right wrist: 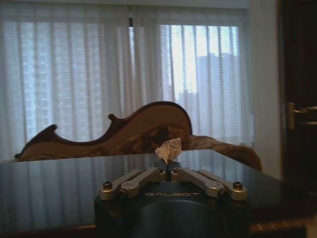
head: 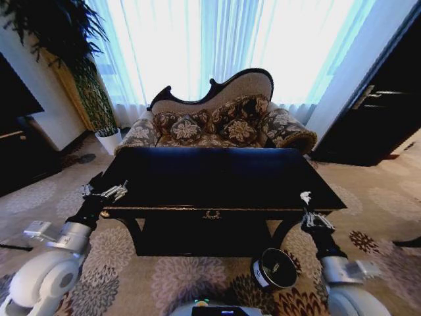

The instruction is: Move to the front of the table and place the trash on the table into the trash bin.

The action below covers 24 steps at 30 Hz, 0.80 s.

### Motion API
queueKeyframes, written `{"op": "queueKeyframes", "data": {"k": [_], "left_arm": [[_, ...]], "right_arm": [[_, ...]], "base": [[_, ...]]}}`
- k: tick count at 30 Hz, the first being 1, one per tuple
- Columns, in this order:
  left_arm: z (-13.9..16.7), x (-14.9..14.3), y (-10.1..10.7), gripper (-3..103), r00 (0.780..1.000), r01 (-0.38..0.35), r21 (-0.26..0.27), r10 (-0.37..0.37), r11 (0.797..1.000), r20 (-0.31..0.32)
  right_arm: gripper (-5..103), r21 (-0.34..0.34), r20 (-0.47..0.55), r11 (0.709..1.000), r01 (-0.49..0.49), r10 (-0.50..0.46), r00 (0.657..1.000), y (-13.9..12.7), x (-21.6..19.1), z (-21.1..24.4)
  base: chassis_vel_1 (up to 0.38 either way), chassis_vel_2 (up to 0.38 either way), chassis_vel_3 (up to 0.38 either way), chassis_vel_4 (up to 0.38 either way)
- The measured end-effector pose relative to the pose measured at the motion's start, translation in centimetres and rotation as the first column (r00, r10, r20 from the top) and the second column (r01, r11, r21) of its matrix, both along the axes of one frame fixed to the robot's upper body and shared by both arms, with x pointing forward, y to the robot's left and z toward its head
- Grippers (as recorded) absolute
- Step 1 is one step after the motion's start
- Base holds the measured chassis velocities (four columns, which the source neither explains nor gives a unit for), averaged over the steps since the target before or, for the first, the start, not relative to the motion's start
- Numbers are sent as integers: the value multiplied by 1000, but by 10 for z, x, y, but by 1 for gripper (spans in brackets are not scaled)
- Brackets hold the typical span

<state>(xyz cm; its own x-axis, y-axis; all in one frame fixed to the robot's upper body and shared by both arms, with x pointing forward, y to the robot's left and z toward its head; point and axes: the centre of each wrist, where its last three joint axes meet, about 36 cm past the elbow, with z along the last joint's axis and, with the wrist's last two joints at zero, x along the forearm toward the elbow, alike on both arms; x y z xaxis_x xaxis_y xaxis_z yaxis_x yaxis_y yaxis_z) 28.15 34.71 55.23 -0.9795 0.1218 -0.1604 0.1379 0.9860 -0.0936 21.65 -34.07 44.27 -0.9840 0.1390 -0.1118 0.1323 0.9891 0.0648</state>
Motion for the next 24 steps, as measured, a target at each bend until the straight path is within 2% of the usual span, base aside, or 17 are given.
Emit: {"op": "queueKeyframes", "data": {"k": [8,13,24], "left_arm": [[0,0,0,100,1000,0,0,0,1000,0],[0,0,0,100,1000,0,0,0,1000,0],[0,0,0,100,1000,0,0,0,1000,0]], "right_arm": [[0,41,-28,998,55,-54,998,4,-16,-34],[0,76,-92,995,68,-61,994,14,-18,-70],[0,70,-235,996,57,-39,971,26,-25,-149]], "base": [[0,0,0,0],[0,0,0,0],[0,0,0,0]]}}
